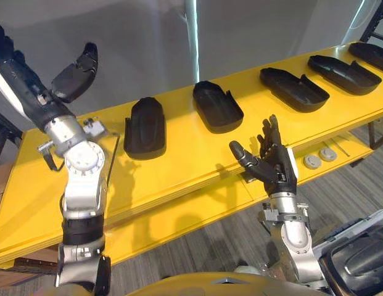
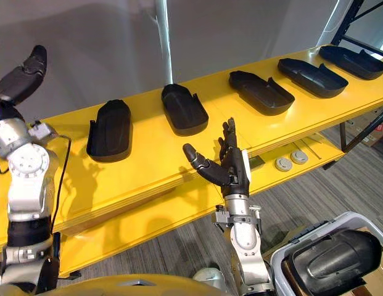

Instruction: Walk over and take three plastic housings, then place them on the shelf

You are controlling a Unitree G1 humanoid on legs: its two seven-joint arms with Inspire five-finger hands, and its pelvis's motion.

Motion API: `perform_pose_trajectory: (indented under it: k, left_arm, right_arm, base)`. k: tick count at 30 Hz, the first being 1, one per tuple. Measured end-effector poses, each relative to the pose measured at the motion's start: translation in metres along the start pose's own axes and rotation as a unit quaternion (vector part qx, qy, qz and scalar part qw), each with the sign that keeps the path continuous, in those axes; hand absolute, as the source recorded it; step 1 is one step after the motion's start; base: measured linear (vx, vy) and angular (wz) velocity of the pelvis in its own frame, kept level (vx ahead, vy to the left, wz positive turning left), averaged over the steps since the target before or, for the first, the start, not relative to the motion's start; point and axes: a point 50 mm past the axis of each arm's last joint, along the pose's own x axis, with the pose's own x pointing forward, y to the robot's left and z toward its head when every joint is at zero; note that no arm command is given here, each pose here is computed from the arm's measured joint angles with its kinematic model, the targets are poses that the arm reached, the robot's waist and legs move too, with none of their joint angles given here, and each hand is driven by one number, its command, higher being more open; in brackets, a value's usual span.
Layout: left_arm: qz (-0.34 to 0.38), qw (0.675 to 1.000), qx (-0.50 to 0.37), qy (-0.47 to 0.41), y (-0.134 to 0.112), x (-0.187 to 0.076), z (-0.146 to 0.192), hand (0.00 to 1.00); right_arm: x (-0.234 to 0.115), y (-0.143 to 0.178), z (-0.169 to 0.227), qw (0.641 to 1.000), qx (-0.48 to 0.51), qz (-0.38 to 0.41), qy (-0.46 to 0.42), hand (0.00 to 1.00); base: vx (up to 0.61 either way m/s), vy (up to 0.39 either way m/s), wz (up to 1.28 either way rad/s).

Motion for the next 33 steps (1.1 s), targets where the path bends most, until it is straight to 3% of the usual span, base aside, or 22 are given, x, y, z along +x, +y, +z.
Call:
perform_pose_trajectory:
  k: [2, 5, 6, 15, 22, 33]
  left_arm:
    - [-0.021, 0.999, -0.037, 0.021, 0.007, -0.026, 0.001, 1.0]
    - [-0.027, 0.997, -0.018, 0.071, 0.028, -0.058, -0.011, 1.0]
    - [-0.102, 0.989, -0.06, 0.093, 0.062, -0.076, -0.012, 1.0]
    - [-0.118, 0.986, -0.065, 0.094, 0.06, -0.076, -0.012, 1.0]
    - [-0.167, 0.976, -0.082, 0.111, 0.051, -0.074, -0.025, 1.0]
    - [-0.218, 0.937, -0.029, 0.273, 0.044, -0.103, -0.073, 1.0]
  right_arm:
    - [0.001, -0.001, 0.001, 1.0, 0.0, 0.006, 0.0, 1.0]
    - [0.002, -0.011, 0.0, 1.0, 0.0, 0.005, 0.013, 1.0]
    - [0.005, -0.046, 0.024, 0.997, -0.033, -0.065, -0.032, 1.0]
    - [0.012, -0.047, 0.03, 0.996, -0.035, -0.061, -0.05, 1.0]
    - [0.039, -0.048, 0.051, 0.994, -0.045, -0.019, -0.1, 1.0]
    - [0.041, -0.056, 0.054, 0.994, -0.048, -0.024, -0.095, 1.0]
  base:
    - [0.0, 0.004, 0.05]
    - [0.0, -0.003, 0.14]
    - [0.01, -0.005, 0.12]
    - [0.0, 0.0, 0.03]
    - [0.0, 0.0, -0.01]
    - [0.04, 0.009, -0.09]
